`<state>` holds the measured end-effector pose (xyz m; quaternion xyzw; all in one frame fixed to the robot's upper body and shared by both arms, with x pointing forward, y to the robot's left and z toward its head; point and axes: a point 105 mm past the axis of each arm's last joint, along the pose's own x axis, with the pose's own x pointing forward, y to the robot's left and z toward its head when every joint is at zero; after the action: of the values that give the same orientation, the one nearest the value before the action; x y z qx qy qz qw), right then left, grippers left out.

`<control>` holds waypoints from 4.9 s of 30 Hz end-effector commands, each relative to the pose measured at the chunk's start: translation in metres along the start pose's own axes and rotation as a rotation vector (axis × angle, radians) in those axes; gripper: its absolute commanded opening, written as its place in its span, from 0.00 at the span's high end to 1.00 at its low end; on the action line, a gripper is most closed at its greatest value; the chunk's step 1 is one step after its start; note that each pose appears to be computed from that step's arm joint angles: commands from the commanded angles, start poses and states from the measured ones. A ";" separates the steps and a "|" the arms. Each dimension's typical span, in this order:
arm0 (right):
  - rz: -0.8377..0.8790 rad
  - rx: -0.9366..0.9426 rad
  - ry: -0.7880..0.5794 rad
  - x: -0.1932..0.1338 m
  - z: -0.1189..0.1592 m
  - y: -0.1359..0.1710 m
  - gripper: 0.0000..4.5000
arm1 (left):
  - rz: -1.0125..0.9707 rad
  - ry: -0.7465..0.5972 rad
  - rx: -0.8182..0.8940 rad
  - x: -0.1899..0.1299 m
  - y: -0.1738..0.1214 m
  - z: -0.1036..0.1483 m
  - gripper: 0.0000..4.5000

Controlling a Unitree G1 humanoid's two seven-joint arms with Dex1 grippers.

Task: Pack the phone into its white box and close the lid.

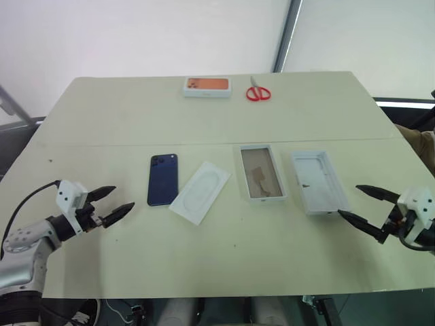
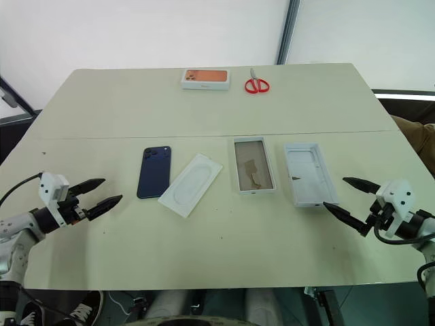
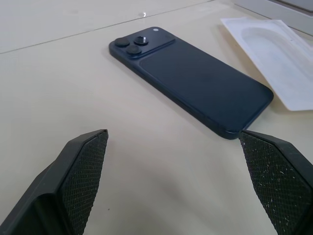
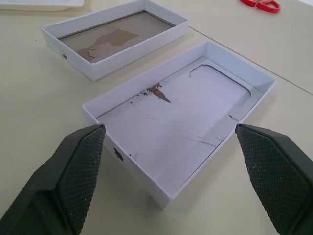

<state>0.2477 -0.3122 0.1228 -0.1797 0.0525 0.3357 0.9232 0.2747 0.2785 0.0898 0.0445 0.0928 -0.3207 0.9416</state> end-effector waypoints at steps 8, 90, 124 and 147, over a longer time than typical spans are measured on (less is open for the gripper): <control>0.058 -0.123 -0.139 0.044 0.059 -0.001 0.01 | -0.090 -0.023 -0.227 0.046 -0.022 0.043 0.00; 0.350 -0.199 -0.187 0.116 0.076 0.090 0.00 | -0.364 0.182 -0.908 0.123 -0.091 0.063 0.99; 0.681 -0.154 -0.084 0.171 0.071 0.152 0.79 | -0.351 -0.055 -1.000 0.133 -0.089 0.113 1.00; 0.281 -0.025 -0.166 0.106 0.065 0.053 0.13 | -0.413 0.128 -0.984 0.133 -0.134 0.070 1.00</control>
<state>0.2947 -0.1896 0.1352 -0.1517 0.0234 0.4765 0.8657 0.3087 0.0850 0.1201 -0.4132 0.3091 -0.3954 0.7599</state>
